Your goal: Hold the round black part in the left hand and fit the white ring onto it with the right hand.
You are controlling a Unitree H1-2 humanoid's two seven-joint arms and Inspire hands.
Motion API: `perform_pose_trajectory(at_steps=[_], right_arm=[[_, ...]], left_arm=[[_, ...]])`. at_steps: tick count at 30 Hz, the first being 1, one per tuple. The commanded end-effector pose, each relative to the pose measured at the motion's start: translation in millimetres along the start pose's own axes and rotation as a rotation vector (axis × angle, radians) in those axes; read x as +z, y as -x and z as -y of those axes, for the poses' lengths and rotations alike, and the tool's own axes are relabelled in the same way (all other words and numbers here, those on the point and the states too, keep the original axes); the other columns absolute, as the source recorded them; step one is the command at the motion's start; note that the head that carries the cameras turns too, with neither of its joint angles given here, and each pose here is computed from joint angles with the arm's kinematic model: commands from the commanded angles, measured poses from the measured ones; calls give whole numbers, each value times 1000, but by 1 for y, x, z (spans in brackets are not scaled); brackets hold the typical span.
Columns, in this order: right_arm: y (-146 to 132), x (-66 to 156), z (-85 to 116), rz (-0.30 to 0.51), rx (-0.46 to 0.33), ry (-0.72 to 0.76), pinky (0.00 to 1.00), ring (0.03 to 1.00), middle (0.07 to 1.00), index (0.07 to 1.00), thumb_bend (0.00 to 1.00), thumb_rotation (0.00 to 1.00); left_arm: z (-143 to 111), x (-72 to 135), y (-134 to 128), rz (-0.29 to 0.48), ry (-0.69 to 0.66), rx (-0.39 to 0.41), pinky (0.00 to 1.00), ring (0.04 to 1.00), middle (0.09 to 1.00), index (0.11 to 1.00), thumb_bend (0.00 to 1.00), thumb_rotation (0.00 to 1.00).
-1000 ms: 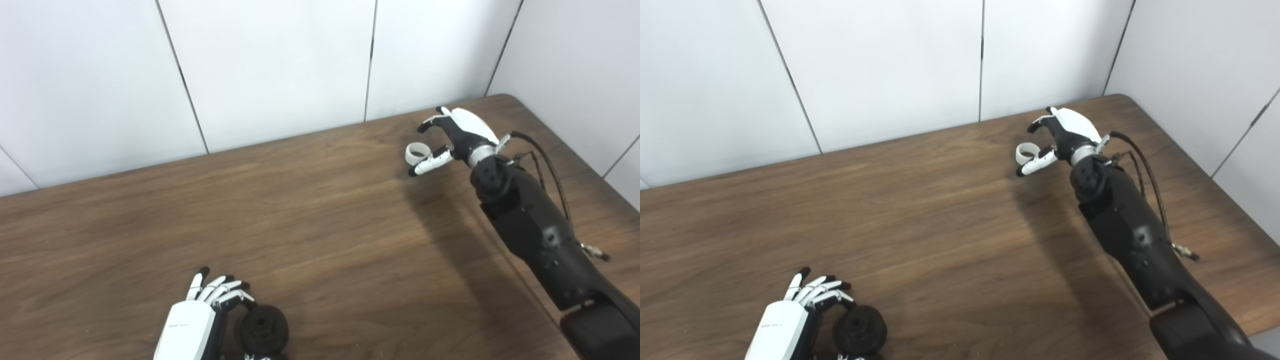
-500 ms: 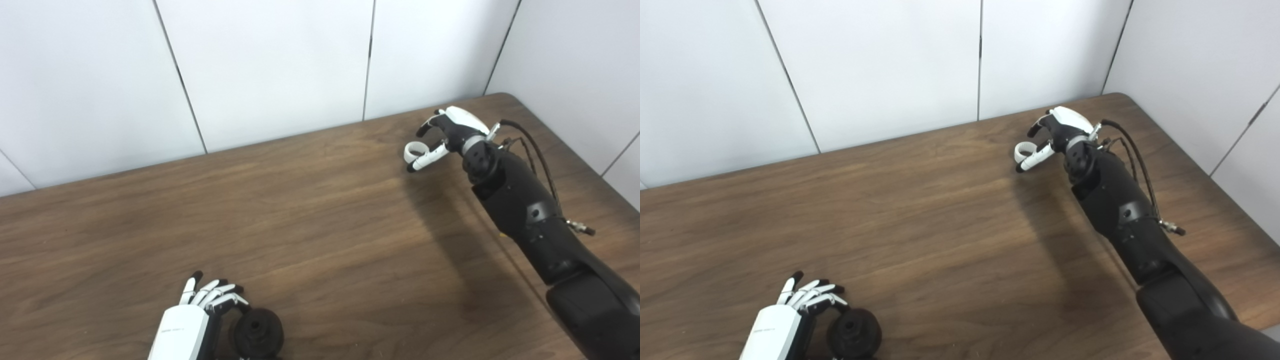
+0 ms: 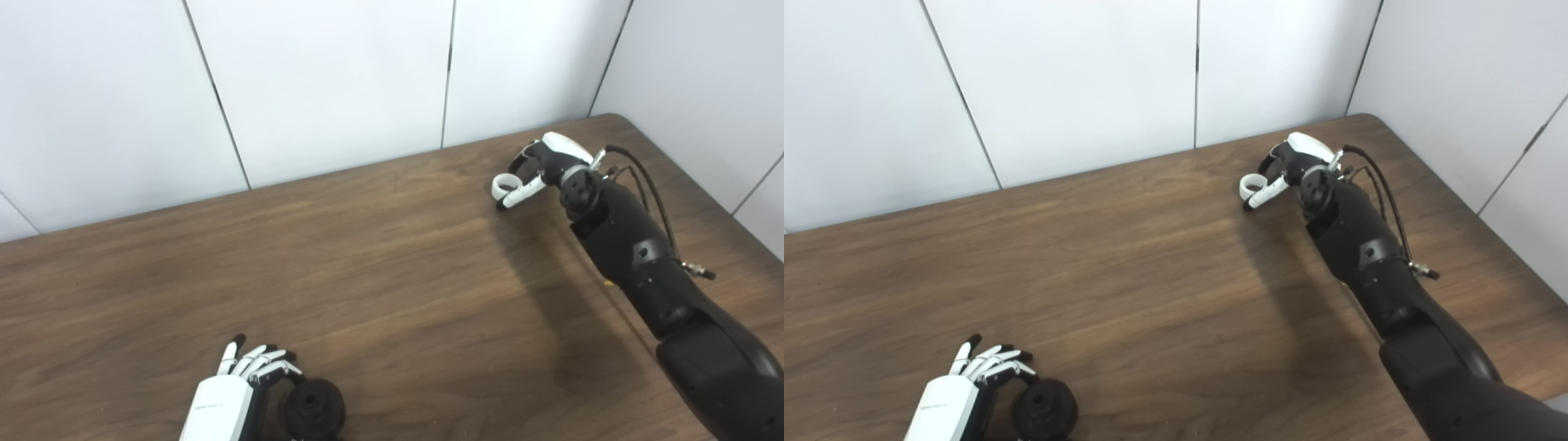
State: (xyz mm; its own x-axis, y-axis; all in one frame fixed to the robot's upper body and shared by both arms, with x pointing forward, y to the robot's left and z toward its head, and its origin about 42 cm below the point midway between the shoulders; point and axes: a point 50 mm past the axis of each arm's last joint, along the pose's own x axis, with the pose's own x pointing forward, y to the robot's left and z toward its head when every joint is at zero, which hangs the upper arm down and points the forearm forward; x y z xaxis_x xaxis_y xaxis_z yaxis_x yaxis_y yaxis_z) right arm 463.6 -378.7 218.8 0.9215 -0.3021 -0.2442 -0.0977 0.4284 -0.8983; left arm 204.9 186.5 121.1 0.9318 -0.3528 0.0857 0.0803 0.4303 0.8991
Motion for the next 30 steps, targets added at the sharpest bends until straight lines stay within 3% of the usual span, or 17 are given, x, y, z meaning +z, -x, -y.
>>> perform_pose_trajectory(at_steps=[1, 9, 24, 25, 26, 30], right_arm=[[-2, 15, 25, 34, -65, -4, 1000, 1000, 957, 667, 860, 228], [0, 15, 24, 40, -67, -10, 1000, 1000, 916, 655, 849, 214], [3, 13, 16, 63, -79, -16, 1000, 1000, 924, 588, 856, 181], [4, 12, 14, 69, -90, -14, 1000, 1000, 913, 530, 661, 159], [5, 10, 12, 77, -101, -12, 1000, 1000, 900, 510, 595, 150], [6, 4, 8, 99, -133, -14, 1000, 999, 870, 488, 528, 136]], left_arm=[[-3, 0, 1, 6, -14, 3, 1000, 840, 755, 484, 524, 51], [-3, 1, 1, 3, -19, -1, 1000, 843, 757, 484, 524, 51], [-3, 4, 1, 6, -27, -1, 1000, 845, 760, 484, 524, 52], [-3, 4, 1, 6, -27, 0, 1000, 845, 760, 484, 524, 52], [-3, 4, 1, 6, -28, 1, 1000, 845, 760, 484, 524, 52], [-4, 3, 0, 2, -26, 6, 1000, 845, 759, 484, 524, 52]])
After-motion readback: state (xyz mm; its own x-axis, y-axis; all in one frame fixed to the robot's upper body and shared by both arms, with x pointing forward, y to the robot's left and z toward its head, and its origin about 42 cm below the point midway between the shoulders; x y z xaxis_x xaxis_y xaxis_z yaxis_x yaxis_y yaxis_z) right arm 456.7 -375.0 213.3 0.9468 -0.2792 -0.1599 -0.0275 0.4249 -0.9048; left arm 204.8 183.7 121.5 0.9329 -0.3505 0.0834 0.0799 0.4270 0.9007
